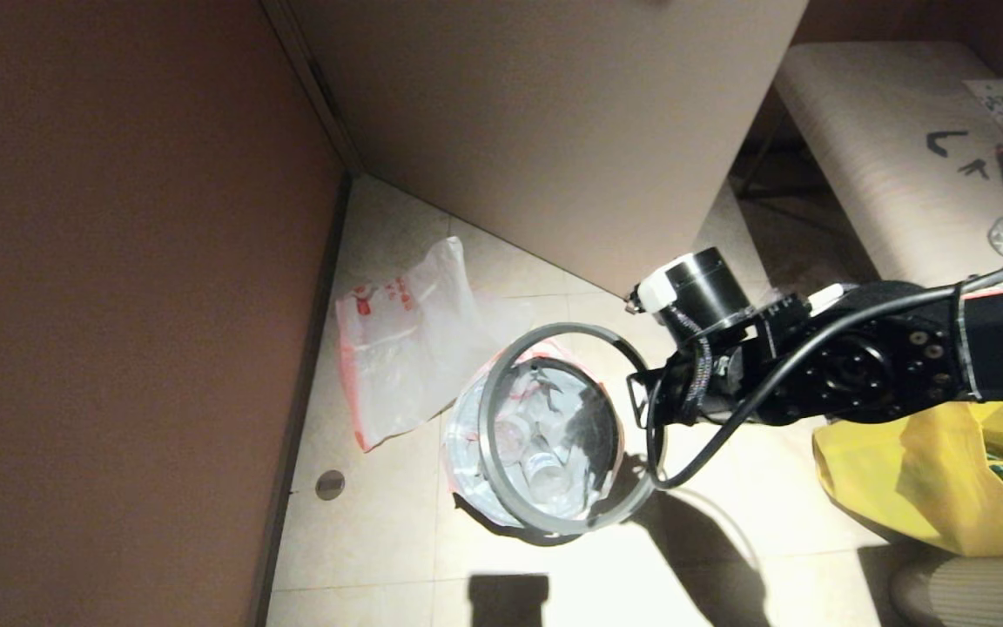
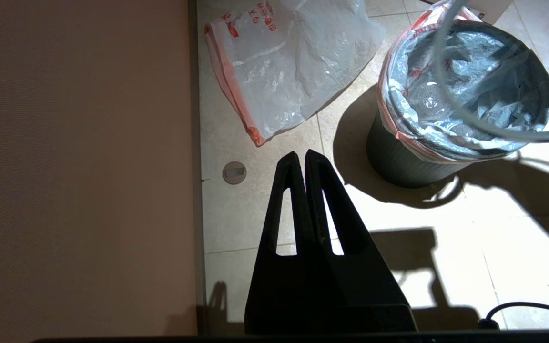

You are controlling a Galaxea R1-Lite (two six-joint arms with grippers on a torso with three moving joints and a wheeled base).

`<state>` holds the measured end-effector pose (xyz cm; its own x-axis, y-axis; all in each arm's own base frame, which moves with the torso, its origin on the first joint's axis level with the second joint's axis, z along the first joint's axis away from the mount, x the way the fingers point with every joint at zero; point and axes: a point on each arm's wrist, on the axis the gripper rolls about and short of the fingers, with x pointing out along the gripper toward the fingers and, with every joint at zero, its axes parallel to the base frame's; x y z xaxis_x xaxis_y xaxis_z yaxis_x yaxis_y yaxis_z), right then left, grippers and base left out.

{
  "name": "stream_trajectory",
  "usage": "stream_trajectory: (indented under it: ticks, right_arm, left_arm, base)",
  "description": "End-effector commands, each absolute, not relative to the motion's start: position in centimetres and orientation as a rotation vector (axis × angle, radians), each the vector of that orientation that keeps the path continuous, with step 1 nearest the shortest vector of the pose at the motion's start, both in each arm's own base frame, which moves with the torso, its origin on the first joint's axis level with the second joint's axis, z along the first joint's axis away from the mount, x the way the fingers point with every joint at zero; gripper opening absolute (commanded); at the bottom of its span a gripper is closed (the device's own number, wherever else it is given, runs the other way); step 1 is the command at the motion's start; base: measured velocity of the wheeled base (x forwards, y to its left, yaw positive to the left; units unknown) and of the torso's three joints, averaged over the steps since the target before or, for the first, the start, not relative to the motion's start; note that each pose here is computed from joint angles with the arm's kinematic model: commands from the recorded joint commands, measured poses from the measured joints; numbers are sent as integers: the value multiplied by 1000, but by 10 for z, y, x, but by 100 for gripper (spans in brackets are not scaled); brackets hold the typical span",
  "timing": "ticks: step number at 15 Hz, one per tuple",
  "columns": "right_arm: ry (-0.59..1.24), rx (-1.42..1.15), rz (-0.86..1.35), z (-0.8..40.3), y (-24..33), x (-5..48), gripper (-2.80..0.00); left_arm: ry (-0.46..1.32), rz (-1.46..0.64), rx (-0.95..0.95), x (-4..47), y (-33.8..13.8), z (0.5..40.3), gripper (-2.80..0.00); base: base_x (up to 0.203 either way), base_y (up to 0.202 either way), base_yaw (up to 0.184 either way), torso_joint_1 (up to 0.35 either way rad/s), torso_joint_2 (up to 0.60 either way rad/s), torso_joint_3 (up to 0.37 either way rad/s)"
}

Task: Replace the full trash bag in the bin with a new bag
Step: Place the trash can ring on the floor

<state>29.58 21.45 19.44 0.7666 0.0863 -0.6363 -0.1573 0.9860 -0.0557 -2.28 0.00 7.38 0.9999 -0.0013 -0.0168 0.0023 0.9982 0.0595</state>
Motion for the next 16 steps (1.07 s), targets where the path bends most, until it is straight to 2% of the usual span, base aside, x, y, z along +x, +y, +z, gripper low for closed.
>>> stream_trajectory:
  ticks: [1,6,9,13,16]
  right_arm:
    - [647,-61,98,222,191,287,-280]
    - [653,70,-66,239,100,312,-280]
    - [731,131,-146,218,43,338,-280]
    - [868,155,-132,173,30,358,-280]
    - [864,157,-130,156,33,368,-280]
  left_arm:
    - [23,-2,60,-22,0,72,-280]
    - [23,-2,60,-22,0,72,-280]
    - [23,-2,60,-22,0,72,-280]
    - [23,-2,60,-22,0,72,-280]
    - [23,-2,60,-22,0,72,-280]
  base:
    - [0,0,0,0,0,0]
    - [0,0,0,0,0,0]
    - [0,0,0,0,0,0]
    - [0,0,0,0,0,0]
    - [0,0,0,0,0,0]
